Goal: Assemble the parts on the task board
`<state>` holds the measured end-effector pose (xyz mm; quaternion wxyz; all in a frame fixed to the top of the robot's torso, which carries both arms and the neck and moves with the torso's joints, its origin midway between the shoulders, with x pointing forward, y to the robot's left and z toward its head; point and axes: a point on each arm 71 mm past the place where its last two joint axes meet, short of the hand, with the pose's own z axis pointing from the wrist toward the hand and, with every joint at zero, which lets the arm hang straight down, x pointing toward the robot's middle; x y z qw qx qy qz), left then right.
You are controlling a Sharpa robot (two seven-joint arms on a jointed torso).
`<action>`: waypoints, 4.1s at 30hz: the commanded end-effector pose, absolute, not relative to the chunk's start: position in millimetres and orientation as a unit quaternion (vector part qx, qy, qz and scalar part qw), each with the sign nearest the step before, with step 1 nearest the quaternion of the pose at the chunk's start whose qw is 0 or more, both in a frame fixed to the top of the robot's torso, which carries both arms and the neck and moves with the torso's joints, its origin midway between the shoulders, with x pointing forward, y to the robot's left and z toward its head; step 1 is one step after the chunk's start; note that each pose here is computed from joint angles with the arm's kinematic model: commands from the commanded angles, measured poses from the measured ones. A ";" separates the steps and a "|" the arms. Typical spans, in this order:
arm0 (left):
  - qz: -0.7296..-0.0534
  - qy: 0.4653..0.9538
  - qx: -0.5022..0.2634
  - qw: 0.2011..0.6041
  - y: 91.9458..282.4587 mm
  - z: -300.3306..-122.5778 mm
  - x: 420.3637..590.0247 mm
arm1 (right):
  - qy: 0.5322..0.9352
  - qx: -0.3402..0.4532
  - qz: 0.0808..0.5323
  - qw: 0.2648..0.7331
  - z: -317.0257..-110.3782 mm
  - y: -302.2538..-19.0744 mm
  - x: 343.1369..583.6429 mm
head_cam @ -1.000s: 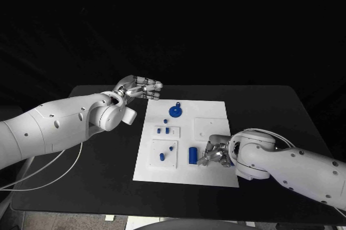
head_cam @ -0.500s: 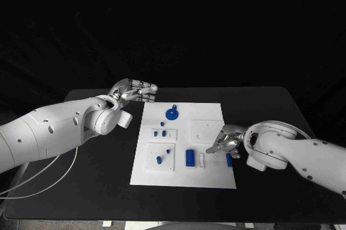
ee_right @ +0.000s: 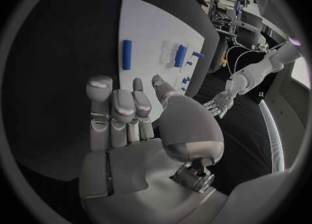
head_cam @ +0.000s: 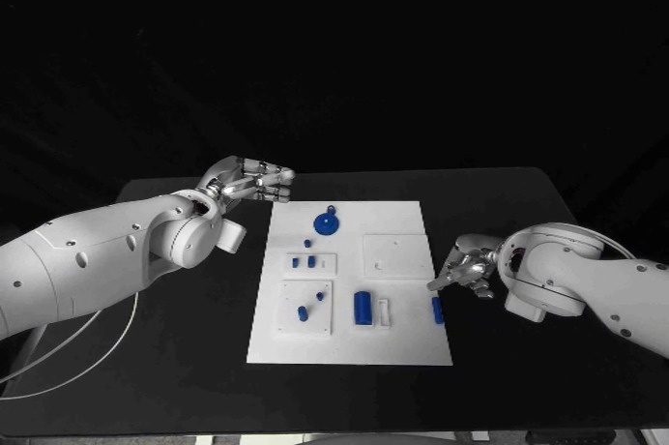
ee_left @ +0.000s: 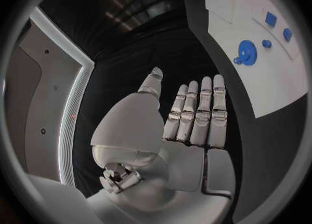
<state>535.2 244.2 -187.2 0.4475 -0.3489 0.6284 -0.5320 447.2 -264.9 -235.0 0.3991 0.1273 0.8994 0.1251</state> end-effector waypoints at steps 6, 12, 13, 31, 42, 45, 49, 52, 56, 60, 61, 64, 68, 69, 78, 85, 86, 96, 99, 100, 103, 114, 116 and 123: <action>-0.541 0.625 -0.343 0.446 241.5 -185.7 533.3 | 0.918 0.096 0.029 0.384 -240.7 -283.4 443.1; -0.540 0.628 -0.344 0.443 240.6 -186.5 533.3 | 0.923 0.096 0.030 0.372 -251.9 -279.3 438.2; -0.540 0.629 -0.344 0.442 240.2 -186.6 533.2 | 0.924 0.096 0.030 0.369 -253.5 -278.7 438.0; -0.540 0.632 -0.343 0.437 238.5 -187.5 532.7 | 0.935 0.103 0.048 0.337 -281.5 -258.1 428.8; -0.540 0.633 -0.343 0.437 238.8 -187.6 532.6 | 0.932 0.107 0.043 0.344 -288.9 -256.3 431.2; -0.539 0.633 -0.343 0.436 239.0 -187.7 532.5 | 0.931 0.108 0.042 0.346 -290.9 -255.7 431.6; -0.539 0.634 -0.343 0.436 239.2 -187.8 532.5 | 0.932 0.107 0.040 0.345 -293.6 -254.6 431.3; -0.539 0.634 -0.343 0.436 239.3 -187.9 532.5 | 0.932 0.106 0.039 0.344 -295.5 -254.5 431.0; -0.538 0.634 -0.343 0.436 239.5 -187.9 532.5 | 0.932 0.108 0.037 0.345 -296.7 -255.6 431.2; -0.537 0.635 -0.343 0.437 239.8 -188.0 532.5 | 0.929 0.113 0.040 0.350 -297.1 -257.7 431.9; -0.537 0.635 -0.343 0.437 239.9 -188.0 532.5 | 0.928 0.115 0.042 0.351 -297.1 -258.4 432.1; -0.537 0.635 -0.343 0.437 240.1 -188.0 532.6 | 0.927 0.121 0.046 0.351 -296.7 -261.4 431.9; -0.537 0.635 -0.344 0.437 240.2 -188.1 532.7 | 0.926 0.132 0.061 0.348 -293.9 -266.0 432.2; -0.537 0.635 -0.344 0.437 240.2 -188.1 532.8 | 0.926 0.137 0.066 0.347 -292.5 -267.5 432.6; -0.536 0.635 -0.344 0.438 240.4 -188.3 533.7 | 0.913 0.165 0.100 0.359 -268.0 -276.4 442.0; -0.536 0.635 -0.344 0.438 239.7 -188.4 533.8 | 0.903 0.180 0.125 0.370 -250.0 -272.5 445.7; -0.536 0.635 -0.344 0.437 239.7 -188.4 533.8 | 0.902 0.180 0.129 0.371 -248.3 -270.8 445.3; -0.536 0.636 -0.343 0.436 238.1 -188.6 534.0 | 0.900 0.173 0.173 0.360 -238.9 -239.9 438.2; -0.536 0.636 -0.343 0.436 237.3 -188.7 534.0 | 0.901 0.171 0.182 0.354 -240.1 -230.0 436.7; -0.536 0.637 -0.343 0.436 237.1 -188.7 534.0 | 0.902 0.171 0.184 0.352 -241.0 -227.4 436.2; -0.536 0.637 -0.343 0.435 236.8 -188.7 534.0 | 0.904 0.169 0.189 0.344 -245.6 -218.5 433.7; -0.538 0.637 -0.342 0.434 235.3 -188.7 534.0 | 0.917 0.141 0.179 0.328 -272.6 -189.4 424.8; -0.538 0.637 -0.342 0.434 235.2 -188.7 534.0 | 0.919 0.137 0.176 0.326 -276.5 -186.3 423.6; -0.538 0.638 -0.341 0.432 234.2 -188.8 533.9 | 0.921 0.126 0.172 0.326 -284.2 -176.3 422.3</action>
